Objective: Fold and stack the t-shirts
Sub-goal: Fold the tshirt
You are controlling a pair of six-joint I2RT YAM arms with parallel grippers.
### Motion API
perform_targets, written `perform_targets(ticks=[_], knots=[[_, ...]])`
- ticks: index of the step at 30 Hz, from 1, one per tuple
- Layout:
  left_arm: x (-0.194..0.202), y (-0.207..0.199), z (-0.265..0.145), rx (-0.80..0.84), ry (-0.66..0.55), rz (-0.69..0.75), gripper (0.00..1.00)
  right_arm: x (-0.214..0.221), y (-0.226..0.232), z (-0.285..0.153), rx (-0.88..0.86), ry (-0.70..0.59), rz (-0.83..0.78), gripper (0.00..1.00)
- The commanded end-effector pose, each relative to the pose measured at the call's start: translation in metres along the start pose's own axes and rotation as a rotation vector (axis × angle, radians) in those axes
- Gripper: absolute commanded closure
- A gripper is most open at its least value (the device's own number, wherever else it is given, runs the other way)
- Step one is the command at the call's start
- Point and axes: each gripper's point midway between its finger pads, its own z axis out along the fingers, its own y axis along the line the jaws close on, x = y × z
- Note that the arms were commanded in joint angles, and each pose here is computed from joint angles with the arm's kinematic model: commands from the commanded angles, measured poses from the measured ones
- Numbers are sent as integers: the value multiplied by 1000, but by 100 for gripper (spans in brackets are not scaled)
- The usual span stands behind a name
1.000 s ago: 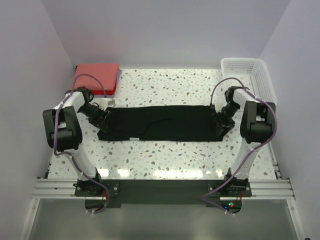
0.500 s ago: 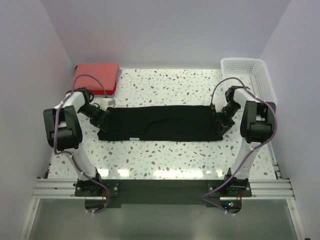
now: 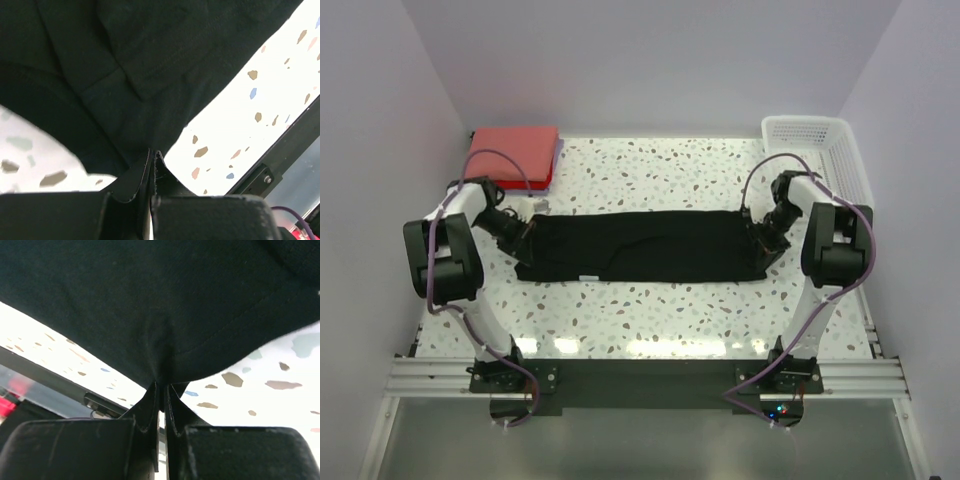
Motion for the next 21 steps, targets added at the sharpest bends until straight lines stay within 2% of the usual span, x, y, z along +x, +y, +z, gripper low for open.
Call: perform_targets(ticks=[1,6,11,12,13,15,21], knots=[[-11,-8,-33,-38,-75,71,100,5,2,-31,46,-64,-61,100],[-1,-15,-43,-59,-81,113,100,15,-2,-37,94,-63,-110,100],[12,-18,-30,-59,-66,80,100,30,-5,-17,92,-23,-121,100],[9,-15,-29,-62,-80,68,96,32,-4,-12,79,-15,-118,100],[5,-15,-27,-48,-95,49,83,31,-4,-8,70,-15,-113,100],[-2,-14,-23,-35,-111,33,68,29,-4,-6,64,-18,-108,100],[-14,-7,-9,-15,-121,-18,55,22,-6,-8,63,-22,-111,100]])
